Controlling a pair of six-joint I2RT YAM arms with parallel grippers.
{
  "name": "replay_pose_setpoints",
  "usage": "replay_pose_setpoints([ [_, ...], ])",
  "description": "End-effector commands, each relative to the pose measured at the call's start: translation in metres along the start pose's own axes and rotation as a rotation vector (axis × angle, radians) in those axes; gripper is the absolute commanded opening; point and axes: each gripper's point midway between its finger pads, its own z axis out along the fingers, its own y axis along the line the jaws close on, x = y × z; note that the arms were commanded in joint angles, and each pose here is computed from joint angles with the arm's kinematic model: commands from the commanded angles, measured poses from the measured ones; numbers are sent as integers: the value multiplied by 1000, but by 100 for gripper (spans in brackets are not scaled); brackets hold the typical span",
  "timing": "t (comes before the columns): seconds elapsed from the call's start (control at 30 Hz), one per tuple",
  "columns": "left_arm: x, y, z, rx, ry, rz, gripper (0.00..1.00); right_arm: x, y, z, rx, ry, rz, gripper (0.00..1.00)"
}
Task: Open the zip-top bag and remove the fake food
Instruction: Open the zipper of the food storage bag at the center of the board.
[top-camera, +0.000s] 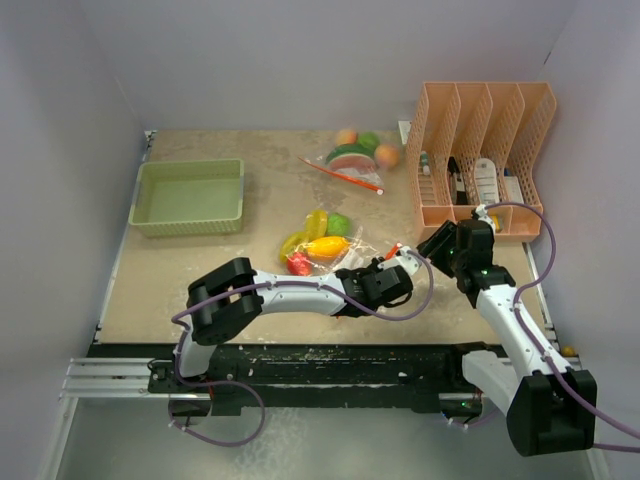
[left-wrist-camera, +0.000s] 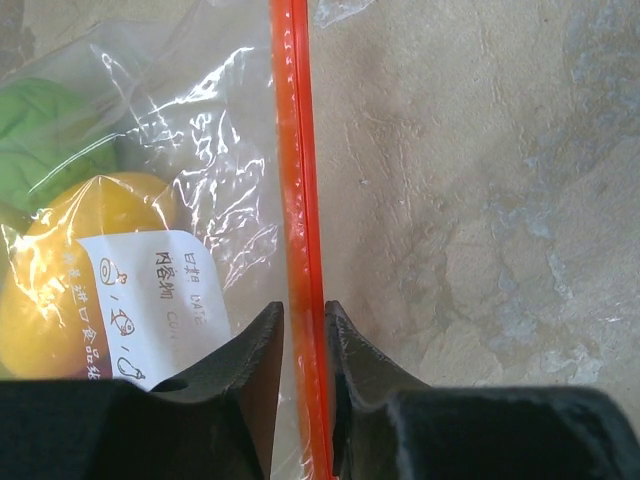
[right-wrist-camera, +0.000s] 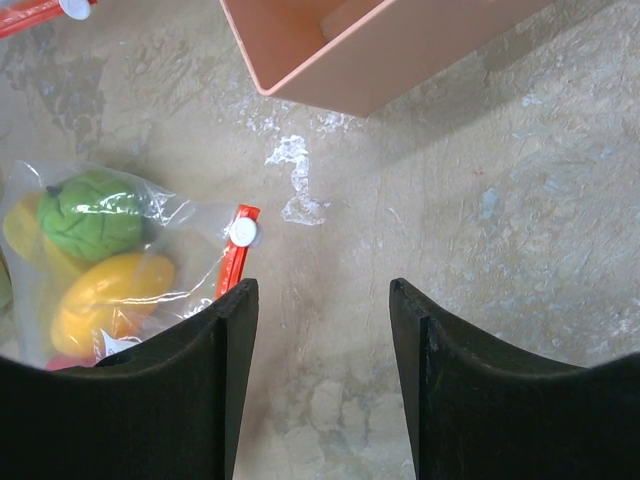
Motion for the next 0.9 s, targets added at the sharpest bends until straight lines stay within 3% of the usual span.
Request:
replay_pose_setpoints([
  [0.0,-16,9,-7,-22,-31,-43,24,-10,13,-1,-50,-23,-8,57],
  [0.1,-23,15,-15,-18,-54,-64,19,-9,15,0,-59,-16,-4,57],
  [0.27,-32,25,-27,-3,-83,-116,0,-5,19,-1,-89,-3,0,56],
  [0.67,-42,41,-35,-6,-113,-179,0,10,67,-24,-390,80,-75,46],
  [0.87,-69,46,-47,51,-180,-272,0,25,98,-35,-639,132,-109,29],
])
